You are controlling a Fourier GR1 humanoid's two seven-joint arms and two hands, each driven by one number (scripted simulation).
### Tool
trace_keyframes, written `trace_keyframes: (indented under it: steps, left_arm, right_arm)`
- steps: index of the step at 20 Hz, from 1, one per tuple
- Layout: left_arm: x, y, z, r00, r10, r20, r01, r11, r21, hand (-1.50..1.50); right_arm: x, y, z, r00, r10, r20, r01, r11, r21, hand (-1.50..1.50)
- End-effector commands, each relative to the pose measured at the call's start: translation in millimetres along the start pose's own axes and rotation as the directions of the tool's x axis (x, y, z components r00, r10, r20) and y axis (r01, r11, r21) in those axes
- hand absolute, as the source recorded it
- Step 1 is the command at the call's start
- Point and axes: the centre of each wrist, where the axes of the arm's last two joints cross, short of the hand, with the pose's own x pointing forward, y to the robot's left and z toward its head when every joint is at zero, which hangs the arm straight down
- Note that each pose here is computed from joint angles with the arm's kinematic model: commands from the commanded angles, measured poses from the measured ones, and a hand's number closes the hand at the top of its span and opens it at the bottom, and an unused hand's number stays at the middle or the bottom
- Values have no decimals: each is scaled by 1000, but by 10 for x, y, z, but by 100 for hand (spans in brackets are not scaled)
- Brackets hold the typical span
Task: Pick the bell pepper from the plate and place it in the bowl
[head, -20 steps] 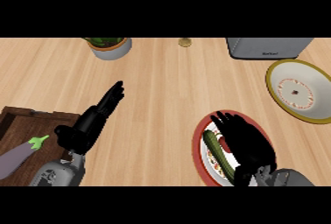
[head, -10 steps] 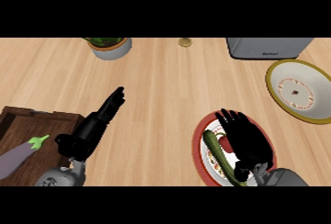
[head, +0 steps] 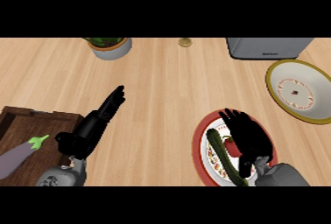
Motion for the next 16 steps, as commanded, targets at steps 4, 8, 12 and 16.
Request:
trace_keyframes:
  steps: [4,8,12,16]
  left_arm:
    - [-53,-12,-100,1000,-9,0,9,1000,12,0]
    - [41,165,-70,1000,0,12,0,1000,11,0]
    - [111,-14,-116,1000,-11,6,11,1000,-4,0]
    - [-41,-149,-32,1000,12,-9,-12,1000,22,0]
  right_arm:
    - [-116,126,-146,998,-40,44,41,999,-16,-150]
    - [-85,90,-125,991,-4,137,16,996,-87,150]
    - [-70,96,-400,989,-2,146,20,992,-122,150]
    - [9,46,-466,991,0,137,19,990,-138,150]
